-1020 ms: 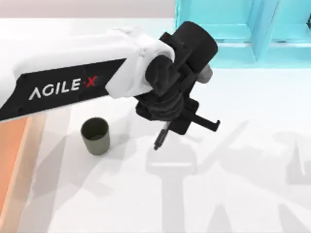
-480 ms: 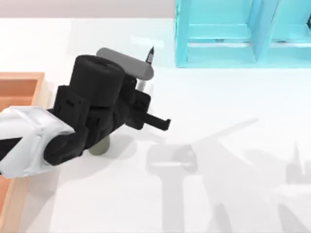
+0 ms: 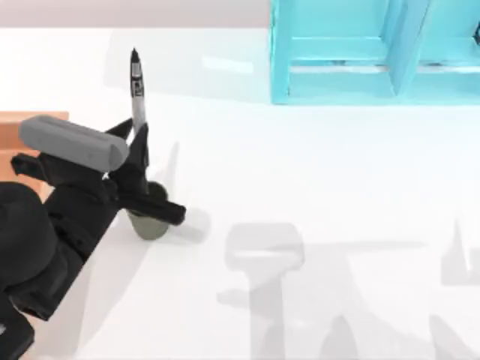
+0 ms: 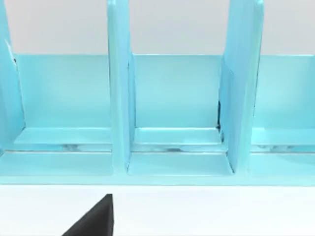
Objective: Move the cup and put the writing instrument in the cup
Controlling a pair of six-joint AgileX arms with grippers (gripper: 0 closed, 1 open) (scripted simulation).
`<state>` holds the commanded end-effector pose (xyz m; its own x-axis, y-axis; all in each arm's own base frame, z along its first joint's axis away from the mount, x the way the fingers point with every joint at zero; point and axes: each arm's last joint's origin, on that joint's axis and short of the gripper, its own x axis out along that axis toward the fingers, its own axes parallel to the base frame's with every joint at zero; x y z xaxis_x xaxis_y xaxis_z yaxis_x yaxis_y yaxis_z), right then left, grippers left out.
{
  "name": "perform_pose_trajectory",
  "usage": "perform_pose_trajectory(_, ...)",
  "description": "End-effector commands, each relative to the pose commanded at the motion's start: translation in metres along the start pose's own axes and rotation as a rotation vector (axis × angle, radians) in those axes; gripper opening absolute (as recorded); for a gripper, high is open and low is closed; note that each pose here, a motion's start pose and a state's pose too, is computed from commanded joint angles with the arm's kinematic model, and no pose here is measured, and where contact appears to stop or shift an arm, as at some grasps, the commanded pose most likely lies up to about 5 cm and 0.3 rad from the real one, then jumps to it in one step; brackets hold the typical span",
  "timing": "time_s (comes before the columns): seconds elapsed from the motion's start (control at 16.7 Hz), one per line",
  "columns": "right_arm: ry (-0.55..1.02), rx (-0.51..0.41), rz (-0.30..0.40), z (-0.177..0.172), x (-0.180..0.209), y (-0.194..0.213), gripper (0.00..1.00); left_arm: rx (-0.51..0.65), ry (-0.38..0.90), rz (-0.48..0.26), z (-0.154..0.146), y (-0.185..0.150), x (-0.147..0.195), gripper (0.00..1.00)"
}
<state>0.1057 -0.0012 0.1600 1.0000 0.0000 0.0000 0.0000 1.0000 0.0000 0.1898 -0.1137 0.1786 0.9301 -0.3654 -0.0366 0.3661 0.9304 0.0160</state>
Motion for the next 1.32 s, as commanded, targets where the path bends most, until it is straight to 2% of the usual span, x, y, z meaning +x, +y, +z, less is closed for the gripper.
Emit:
perform_pose_trajectory(0.3, 0.000, 0.000, 0.000, 0.000, 0.000, 0.000, 1.00, -0.012, -0.168, 0.034, -0.005, 0.011, -0.032, 0.00)
perform_pose_trajectory(0.6, 0.000, 0.000, 0.000, 0.000, 0.000, 0.000, 1.00, -0.012, -0.180, 0.036, -0.005, 0.012, -0.035, 0.00)
perform_pose_trajectory(0.84, 0.000, 0.000, 0.000, 0.000, 0.000, 0.000, 1.00, -0.013, -0.185, 0.027, -0.004, 0.010, -0.029, 0.00)
perform_pose_trajectory(1.32, 0.000, 0.000, 0.000, 0.000, 0.000, 0.000, 1.00, -0.012, -0.176, 0.036, -0.016, 0.013, 0.007, 0.00)
